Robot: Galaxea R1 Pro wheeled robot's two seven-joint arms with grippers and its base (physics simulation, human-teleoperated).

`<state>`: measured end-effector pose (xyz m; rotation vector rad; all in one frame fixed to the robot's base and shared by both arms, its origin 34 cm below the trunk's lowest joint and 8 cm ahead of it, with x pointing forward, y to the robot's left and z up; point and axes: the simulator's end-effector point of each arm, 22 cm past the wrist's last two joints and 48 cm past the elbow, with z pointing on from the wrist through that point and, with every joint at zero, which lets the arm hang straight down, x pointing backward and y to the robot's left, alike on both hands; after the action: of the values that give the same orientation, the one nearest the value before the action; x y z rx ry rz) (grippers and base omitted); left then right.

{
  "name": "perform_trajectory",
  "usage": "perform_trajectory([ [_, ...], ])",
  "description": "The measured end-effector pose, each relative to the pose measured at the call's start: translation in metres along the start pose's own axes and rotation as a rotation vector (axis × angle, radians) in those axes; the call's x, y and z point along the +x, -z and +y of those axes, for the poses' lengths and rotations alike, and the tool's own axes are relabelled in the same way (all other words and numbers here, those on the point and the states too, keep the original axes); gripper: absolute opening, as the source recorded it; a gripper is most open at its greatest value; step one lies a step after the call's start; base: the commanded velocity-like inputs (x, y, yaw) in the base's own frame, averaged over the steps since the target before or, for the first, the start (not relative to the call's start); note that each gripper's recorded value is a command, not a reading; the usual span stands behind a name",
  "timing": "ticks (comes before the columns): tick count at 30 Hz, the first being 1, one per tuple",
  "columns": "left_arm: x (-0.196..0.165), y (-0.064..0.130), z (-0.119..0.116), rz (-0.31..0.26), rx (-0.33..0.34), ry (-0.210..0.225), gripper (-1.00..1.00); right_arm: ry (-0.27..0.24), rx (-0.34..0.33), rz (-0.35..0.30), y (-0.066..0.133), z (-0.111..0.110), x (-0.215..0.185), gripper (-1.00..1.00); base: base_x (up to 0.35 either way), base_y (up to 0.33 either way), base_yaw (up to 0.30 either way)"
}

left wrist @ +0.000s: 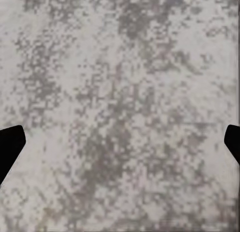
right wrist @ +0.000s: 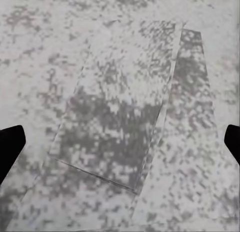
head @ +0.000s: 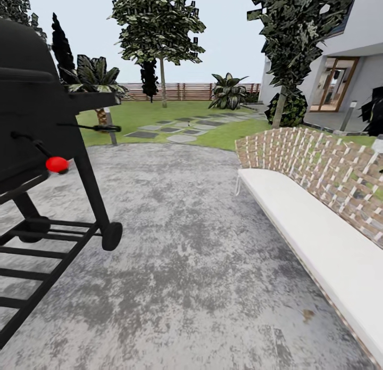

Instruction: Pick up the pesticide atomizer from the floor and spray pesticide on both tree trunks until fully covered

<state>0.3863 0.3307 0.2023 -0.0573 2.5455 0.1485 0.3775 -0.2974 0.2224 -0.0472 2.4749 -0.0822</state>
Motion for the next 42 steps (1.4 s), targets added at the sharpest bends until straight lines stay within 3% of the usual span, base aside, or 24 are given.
perform_trajectory([
  [42,0.0,0.0,-0.0007,0.0,0.002,-0.004,1.0,0.0,-0.001,-0.001,0.0,0.0001,-0.0002,1.0,0.337,-0.014,0.0],
])
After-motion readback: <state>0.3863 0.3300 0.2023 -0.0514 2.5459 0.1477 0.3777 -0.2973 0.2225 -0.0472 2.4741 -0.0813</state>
